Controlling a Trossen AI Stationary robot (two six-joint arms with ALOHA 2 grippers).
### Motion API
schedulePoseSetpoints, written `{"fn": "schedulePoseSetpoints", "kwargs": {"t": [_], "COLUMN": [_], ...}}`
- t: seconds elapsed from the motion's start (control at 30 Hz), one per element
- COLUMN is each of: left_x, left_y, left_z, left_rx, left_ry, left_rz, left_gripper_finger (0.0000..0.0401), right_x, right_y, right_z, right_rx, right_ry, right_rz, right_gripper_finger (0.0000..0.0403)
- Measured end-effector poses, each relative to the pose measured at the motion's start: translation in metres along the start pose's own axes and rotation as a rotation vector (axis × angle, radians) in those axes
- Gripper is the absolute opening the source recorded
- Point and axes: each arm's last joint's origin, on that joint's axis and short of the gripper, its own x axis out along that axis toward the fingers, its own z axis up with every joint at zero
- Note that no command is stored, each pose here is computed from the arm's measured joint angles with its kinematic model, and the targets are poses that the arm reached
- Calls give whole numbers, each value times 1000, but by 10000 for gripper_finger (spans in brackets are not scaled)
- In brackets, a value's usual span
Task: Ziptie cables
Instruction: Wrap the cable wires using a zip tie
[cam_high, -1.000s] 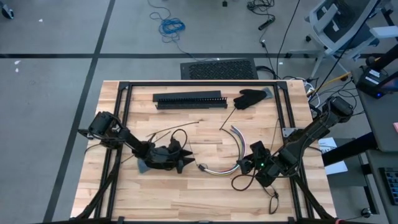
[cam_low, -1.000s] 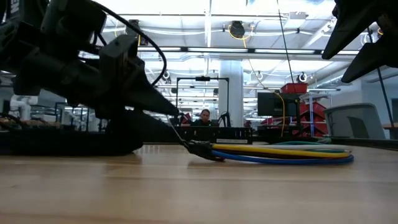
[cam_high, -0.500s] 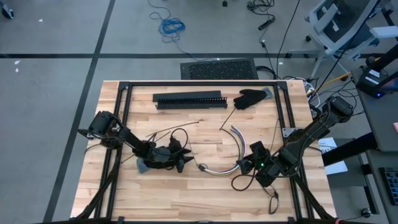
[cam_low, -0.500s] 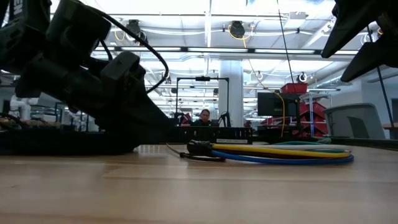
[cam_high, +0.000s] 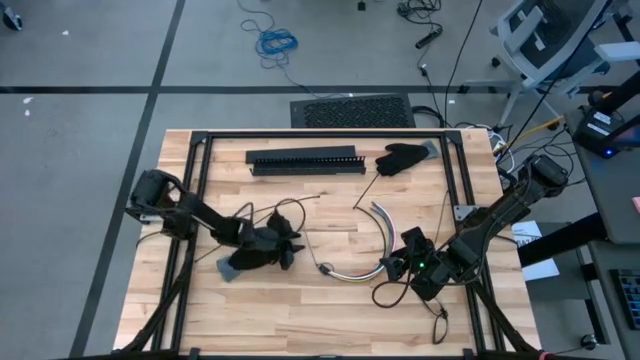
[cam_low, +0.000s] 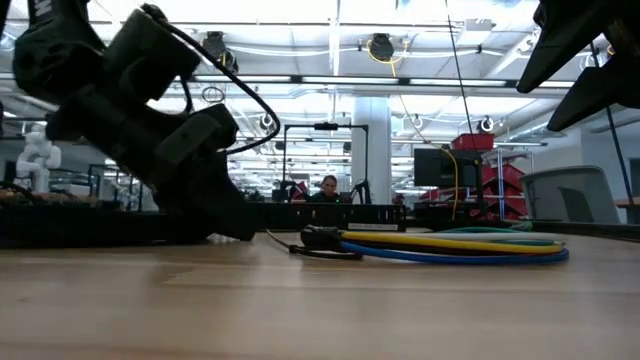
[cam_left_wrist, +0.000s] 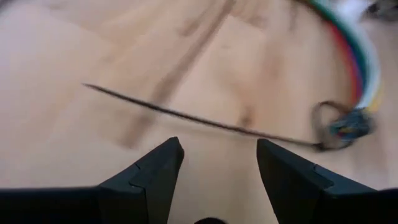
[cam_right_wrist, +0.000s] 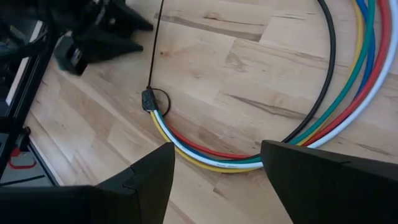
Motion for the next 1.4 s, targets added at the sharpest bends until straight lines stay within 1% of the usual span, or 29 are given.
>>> {"fn": "schedulePoseSetpoints", "kwargs": {"t": [0.13, 0.23, 0.27, 0.37, 0.4, 0.43, 0.5, 0.53, 0.6, 0.67, 0.73, 0.87, 0.97, 1.03, 1.1, 1.23, 1.3, 1.4], "left_x": [-16, -32, -37, -47, -49, -49, -41, -37, -28, -18, -11, 2, 8, 11, 12, 13, 14, 18], "left_y": [3, -2, -5, -13, -13, -12, -9, -6, 1, 4, 9, 11, 9, 9, 9, 6, 3, 1], "left_z": [15, 34, 42, 70, 78, 86, 101, 105, 108, 112, 109, 98, 93, 91, 94, 100, 103, 99], "left_rx": [200, 396, 484, 801, 892, 958, 1056, 1090, 1139, 1168, 1174, 1249, 1287, 1315, 1327, 1338, 1351, 1338], "left_ry": [80, 165, 189, 267, 296, 326, 353, 371, 415, 415, 458, 522, 533, 544, 525, 501, 463, 441], "left_rz": [-44, -55, -51, -53, -56, -56, -87, -103, -131, -150, -179, -238, -256, -226, -186, -187, -222, -306], "left_gripper_finger": [217, 217, 217, 217, 217, 217, 217, 217, 217, 217, 217, 217, 217, 217, 217, 217, 217, 217], "right_x": [0, 0, 0, 0, 0, 0, 0, 0, 0, 0, 0, 0, 0, 0, 0, 0, 0, 0], "right_y": [0, -2, -2, -3, -3, -3, -2, -2, -2, -1, -1, -1, -1, -1, -1, -2, -2, -2], "right_z": [0, 1, 1, 1, 1, 1, 1, 1, 1, 0, 0, 0, 0, 0, 0, 0, 0, 0], "right_rx": [-27, -39, -41, -58, -59, -61, -61, -59, -55, -54, -54, -66, -76, -77, -78, -87, -87, -90], "right_ry": [-2, -7, -9, -10, -10, -10, -10, -9, -8, -6, -6, -2, -2, -2, -2, -2, -2, -2], "right_rz": [-3, -18, -20, -22, -23, -22, -22, -20, -14, -11, -11, -11, -12, -13, -13, -14, -15, -14], "right_gripper_finger": [235, 235, 235, 235, 235, 235, 235, 235, 235, 235, 235, 235, 235, 235, 235, 235, 235, 235]}}
